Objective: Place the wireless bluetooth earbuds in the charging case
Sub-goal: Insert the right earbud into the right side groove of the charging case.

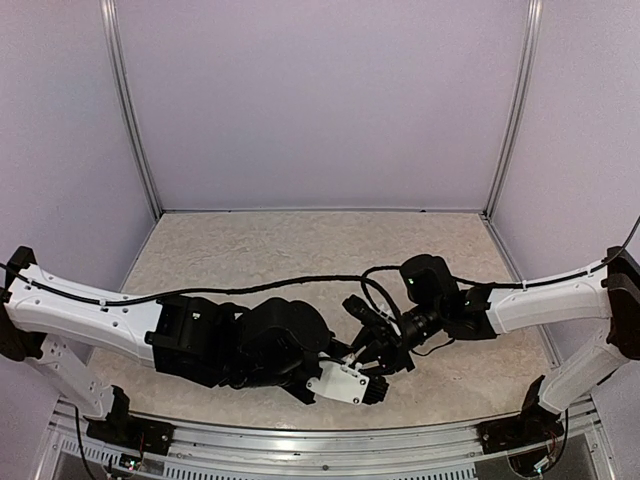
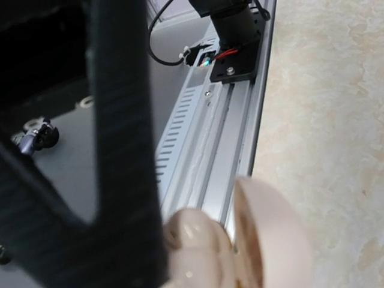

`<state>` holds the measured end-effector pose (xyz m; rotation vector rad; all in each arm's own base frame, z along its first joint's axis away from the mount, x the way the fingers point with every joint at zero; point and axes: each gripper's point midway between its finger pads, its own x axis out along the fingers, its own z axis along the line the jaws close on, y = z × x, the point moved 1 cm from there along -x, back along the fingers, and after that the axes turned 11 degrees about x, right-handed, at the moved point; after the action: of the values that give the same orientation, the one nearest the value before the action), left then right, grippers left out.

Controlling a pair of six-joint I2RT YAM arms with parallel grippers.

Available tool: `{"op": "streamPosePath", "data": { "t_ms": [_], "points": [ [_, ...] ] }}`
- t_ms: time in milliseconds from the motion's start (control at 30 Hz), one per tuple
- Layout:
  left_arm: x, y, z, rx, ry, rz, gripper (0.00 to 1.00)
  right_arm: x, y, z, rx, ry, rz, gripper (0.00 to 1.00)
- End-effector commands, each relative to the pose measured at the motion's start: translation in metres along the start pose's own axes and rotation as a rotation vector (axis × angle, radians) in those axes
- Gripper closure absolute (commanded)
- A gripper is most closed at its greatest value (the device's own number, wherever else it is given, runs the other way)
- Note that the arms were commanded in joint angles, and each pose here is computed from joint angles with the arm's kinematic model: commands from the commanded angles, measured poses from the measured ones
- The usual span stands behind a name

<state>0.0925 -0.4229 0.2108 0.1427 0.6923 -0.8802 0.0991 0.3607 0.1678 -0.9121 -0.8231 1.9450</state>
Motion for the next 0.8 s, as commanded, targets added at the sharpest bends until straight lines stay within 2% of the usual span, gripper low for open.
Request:
{"op": "streamPosePath", "data": {
  "t_ms": [0, 167, 433, 633, 767],
  "points": [
    [-0.008, -0.013, 0.014, -0.024, -0.035, -0.032, 0.69, -0.001, -0.017, 0.012, -0.077, -0.02, -0.039, 1.0],
    [-0.021, -0.018, 0.021, -0.082, -0.055, -0.079, 0.68, -0.005, -0.022, 0.011, -0.09, 0.004, -0.063, 1.0],
    [-0.043, -0.013, 0.034, -0.201, -0.115, -0.128, 0.59, -0.025, -0.039, 0.008, -0.097, 0.063, -0.157, 1.0],
    [-0.058, 0.001, 0.061, -0.405, -0.21, -0.196, 0.48, -0.052, -0.055, 0.004, -0.128, 0.16, -0.261, 1.0],
    [-0.067, 0.019, 0.078, -0.593, -0.234, -0.297, 0.39, -0.066, -0.064, 0.006, -0.158, 0.221, -0.313, 1.0]
  ]
}}
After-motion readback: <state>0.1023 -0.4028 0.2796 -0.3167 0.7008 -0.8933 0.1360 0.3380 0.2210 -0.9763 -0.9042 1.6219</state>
